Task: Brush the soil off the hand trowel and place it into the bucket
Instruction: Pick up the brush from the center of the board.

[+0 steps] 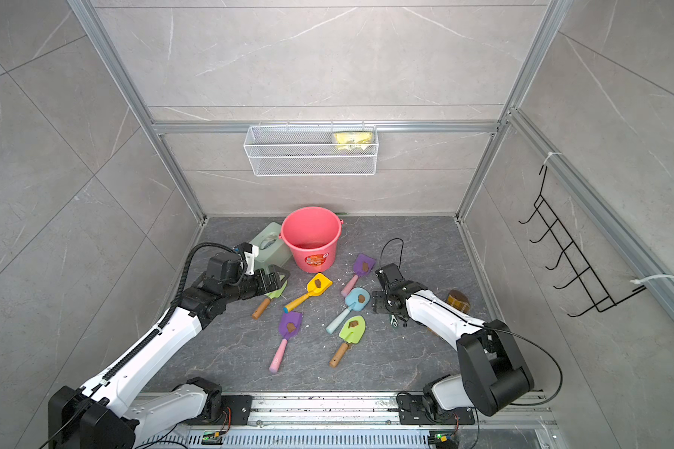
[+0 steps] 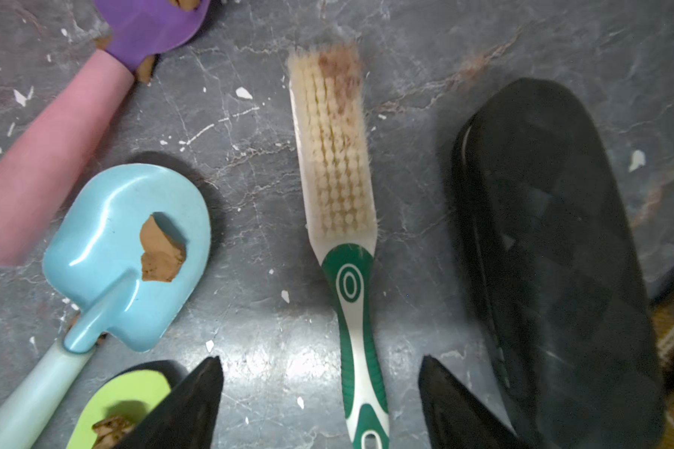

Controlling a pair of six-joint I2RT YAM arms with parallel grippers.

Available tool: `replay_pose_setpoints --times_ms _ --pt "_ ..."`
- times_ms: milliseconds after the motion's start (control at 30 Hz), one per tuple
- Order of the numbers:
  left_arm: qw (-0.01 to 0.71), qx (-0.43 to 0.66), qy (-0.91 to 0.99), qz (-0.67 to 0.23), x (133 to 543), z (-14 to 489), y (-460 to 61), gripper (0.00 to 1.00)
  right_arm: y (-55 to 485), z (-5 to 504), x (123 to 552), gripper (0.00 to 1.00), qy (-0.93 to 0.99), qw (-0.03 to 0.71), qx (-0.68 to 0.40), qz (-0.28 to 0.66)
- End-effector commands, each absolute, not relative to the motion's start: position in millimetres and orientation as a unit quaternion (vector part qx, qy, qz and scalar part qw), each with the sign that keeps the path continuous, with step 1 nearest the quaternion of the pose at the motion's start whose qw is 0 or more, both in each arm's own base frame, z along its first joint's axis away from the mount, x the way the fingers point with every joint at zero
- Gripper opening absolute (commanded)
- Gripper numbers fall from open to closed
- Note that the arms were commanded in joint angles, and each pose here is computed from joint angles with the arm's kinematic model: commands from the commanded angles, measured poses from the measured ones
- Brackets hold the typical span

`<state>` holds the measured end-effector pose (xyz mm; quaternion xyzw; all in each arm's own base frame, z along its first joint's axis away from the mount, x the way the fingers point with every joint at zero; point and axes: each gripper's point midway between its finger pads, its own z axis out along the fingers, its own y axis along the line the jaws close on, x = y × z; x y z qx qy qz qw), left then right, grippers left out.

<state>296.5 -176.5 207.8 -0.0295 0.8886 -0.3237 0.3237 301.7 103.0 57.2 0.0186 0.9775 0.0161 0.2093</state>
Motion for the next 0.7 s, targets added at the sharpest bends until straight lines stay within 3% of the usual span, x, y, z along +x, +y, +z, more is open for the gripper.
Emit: replay_pose_setpoints --times_ms 0,333,667 --pt "0.349 -0.005 0.875 -0.335 297.6 236.3 -181.9 1.00 95.6 55.2 304.2 0.78 0.982 0.185 0.030 0.015" --pt "0.362 0.010 0.871 -0.333 306.9 250.9 -185.8 1.00 86.6 23.1 303.5 0.64 0.988 0.136 0.072 0.011" --pt "0.358 0.014 0.870 -0.339 317.0 248.8 -193.1 1.00 90.0 -1.8 305.1 0.44 0.992 0.112 0.057 -0.013"
